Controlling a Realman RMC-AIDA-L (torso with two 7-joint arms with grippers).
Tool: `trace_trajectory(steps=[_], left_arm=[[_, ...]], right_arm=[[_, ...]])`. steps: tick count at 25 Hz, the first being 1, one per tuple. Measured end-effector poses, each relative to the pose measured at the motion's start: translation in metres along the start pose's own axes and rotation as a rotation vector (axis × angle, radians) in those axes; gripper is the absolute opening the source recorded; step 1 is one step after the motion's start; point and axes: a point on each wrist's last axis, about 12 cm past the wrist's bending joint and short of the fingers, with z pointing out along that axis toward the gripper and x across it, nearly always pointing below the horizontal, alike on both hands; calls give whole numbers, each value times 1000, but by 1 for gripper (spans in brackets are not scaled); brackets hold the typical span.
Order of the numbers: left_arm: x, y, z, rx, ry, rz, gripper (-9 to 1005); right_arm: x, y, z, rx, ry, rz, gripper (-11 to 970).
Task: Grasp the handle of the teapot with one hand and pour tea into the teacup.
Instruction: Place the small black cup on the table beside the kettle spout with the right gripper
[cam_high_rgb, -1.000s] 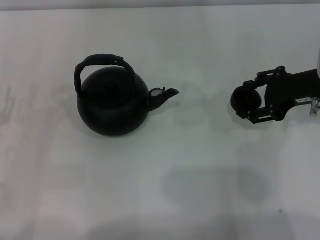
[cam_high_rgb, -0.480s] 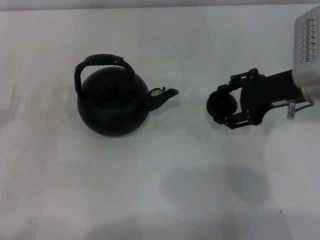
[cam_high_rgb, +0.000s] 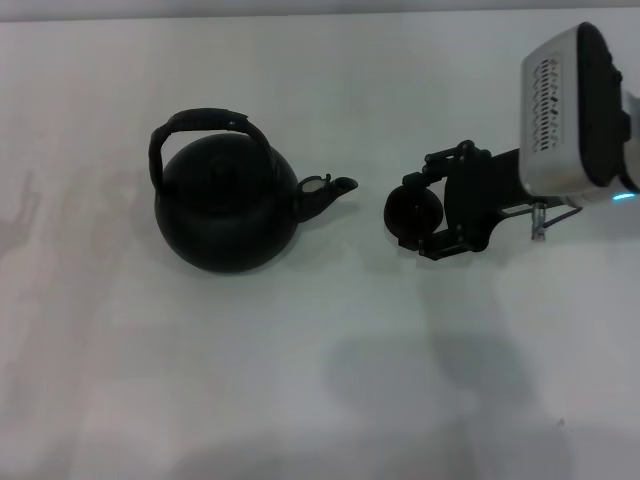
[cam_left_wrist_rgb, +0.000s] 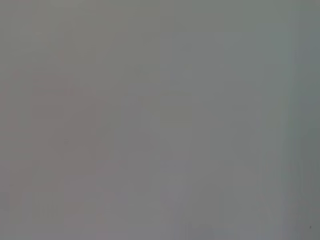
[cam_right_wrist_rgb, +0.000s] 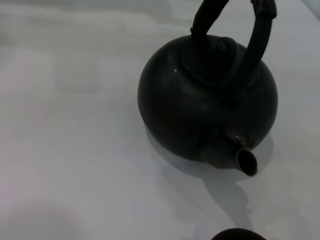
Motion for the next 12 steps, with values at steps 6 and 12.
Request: trace_trajectory(steps=[6, 12], left_arm=[[0, 0, -1, -2, 2, 0, 761], [0, 0, -1, 4, 3, 1, 761]], right_arm=[[-6, 2, 12, -11, 44, -37, 739], [-4, 2, 20, -17, 62, -37, 740]])
